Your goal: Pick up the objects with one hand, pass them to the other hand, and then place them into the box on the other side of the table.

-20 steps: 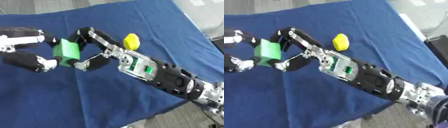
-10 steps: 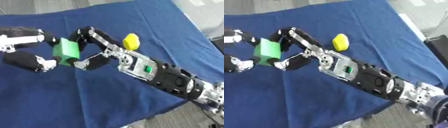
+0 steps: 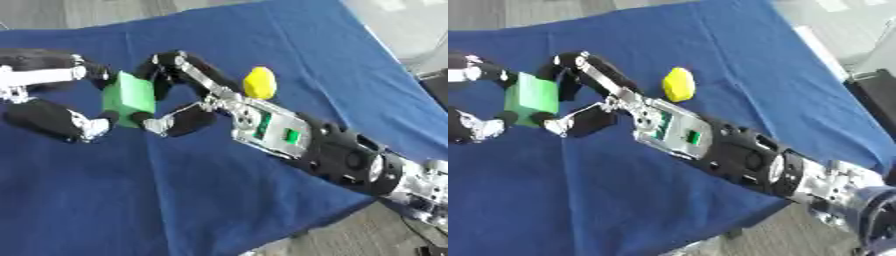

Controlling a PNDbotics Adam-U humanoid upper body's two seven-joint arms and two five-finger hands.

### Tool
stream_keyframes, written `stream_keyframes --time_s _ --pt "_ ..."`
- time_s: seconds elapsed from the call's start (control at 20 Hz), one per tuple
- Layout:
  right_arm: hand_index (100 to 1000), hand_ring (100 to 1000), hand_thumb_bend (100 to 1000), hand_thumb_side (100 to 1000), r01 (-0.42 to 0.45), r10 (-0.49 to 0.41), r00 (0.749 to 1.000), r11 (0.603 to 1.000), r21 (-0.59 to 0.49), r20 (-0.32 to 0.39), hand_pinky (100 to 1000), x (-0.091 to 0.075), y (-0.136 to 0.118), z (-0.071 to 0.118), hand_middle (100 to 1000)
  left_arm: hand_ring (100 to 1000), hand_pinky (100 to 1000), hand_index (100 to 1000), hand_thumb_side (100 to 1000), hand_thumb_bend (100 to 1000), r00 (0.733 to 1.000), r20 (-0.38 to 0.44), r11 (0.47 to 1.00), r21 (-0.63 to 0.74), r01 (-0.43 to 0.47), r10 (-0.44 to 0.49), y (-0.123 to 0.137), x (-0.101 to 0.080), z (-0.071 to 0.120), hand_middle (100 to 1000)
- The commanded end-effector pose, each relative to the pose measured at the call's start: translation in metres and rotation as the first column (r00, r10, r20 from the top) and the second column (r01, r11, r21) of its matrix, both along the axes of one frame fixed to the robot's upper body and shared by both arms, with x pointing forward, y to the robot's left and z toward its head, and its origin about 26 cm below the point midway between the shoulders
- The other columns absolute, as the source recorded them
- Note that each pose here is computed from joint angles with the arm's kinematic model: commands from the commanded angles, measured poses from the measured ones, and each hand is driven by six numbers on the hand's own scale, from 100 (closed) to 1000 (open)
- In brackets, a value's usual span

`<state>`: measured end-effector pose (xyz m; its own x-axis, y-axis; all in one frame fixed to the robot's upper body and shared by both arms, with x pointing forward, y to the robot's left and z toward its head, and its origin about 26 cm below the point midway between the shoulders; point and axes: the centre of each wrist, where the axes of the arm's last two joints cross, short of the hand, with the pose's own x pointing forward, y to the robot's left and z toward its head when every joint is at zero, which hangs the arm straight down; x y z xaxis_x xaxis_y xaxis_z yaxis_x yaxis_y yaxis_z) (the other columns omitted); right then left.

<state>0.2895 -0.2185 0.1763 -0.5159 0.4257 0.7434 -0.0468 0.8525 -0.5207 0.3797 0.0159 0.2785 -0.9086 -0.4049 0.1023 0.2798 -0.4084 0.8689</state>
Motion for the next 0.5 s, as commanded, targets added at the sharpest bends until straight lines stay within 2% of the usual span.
stream_keyframes --time_s 0.05,0.3,0.5 --pt "642 483 100 100 0.032 -0.034 0.994 0.999 0.019 0.101 502 0.0047 -0.0066 0.0304 530 870 1000 858 520 100 0.991 -0.015 0.991 0.038 0.13 -0.129 -0.0324 -0.0233 -0.0107 718" --pt "643 478 100 100 0.023 -0.026 0.995 0.999 0.026 0.099 499 0.0045 -0.0056 0.0297 525 863 1000 844 497 111 0.992 0.003 0.991 0.042 0.128 -0.128 -0.0368 -0.0259 -0.0092 704" --pt "642 475 100 100 0.022 -0.025 0.994 0.999 0.036 0.104 498 0.0045 -0.0058 0.0296 522 862 1000 838 458 166 0.99 0.037 0.99 0.049 0.135 -0.137 -0.039 -0.029 -0.0059 700"
